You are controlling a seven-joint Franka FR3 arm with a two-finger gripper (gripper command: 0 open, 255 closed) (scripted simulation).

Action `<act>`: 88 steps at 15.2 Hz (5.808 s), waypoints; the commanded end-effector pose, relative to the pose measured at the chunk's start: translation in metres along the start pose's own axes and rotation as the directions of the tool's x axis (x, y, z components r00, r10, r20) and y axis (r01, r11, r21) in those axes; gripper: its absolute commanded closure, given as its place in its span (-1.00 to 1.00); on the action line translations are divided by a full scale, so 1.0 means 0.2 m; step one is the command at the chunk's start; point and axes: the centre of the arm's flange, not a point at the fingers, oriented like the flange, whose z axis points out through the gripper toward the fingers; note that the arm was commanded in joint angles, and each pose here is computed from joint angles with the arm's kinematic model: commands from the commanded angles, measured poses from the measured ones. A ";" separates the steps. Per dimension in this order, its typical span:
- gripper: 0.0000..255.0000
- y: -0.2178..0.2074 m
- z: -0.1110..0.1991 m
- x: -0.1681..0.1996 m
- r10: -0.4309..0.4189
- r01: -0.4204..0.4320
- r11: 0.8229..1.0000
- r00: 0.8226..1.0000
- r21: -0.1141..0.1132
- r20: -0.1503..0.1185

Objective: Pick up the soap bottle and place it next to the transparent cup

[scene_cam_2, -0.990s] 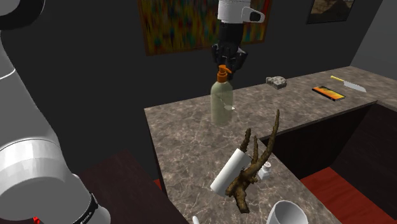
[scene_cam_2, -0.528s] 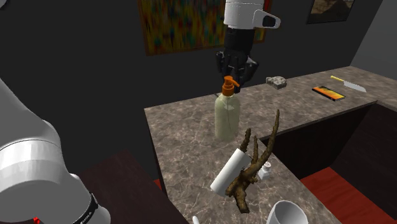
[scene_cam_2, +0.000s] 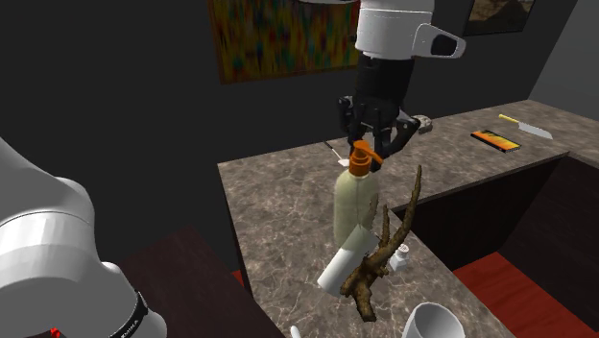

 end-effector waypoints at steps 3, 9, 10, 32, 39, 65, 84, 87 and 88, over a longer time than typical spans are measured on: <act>1.00 0.23 0.02 -0.15 -0.001 0.001 1.000 1.000 0.000 -0.001; 1.00 0.57 0.03 -0.36 -0.001 0.001 1.000 1.000 0.000 -0.001; 1.00 0.62 0.03 -0.40 -0.001 0.001 1.000 1.000 0.000 -0.001; 1.00 0.95 0.47 -0.58 -0.001 0.001 1.000 1.000 0.000 -0.001; 1.00 0.95 0.65 -0.57 -0.001 0.001 1.000 1.000 0.000 -0.001; 1.00 0.94 1.34 -0.53 -0.001 0.001 1.000 1.000 0.000 -0.001; -1.00 0.94 1.53 -0.52 -0.001 0.001 1.000 1.000 0.000 -0.001; -1.00 0.94 1.47 -0.52 -0.001 0.001 1.000 1.000 0.000 -0.001; -1.00 0.94 1.40 -0.52 -0.001 0.001 1.000 1.000 0.000 -0.001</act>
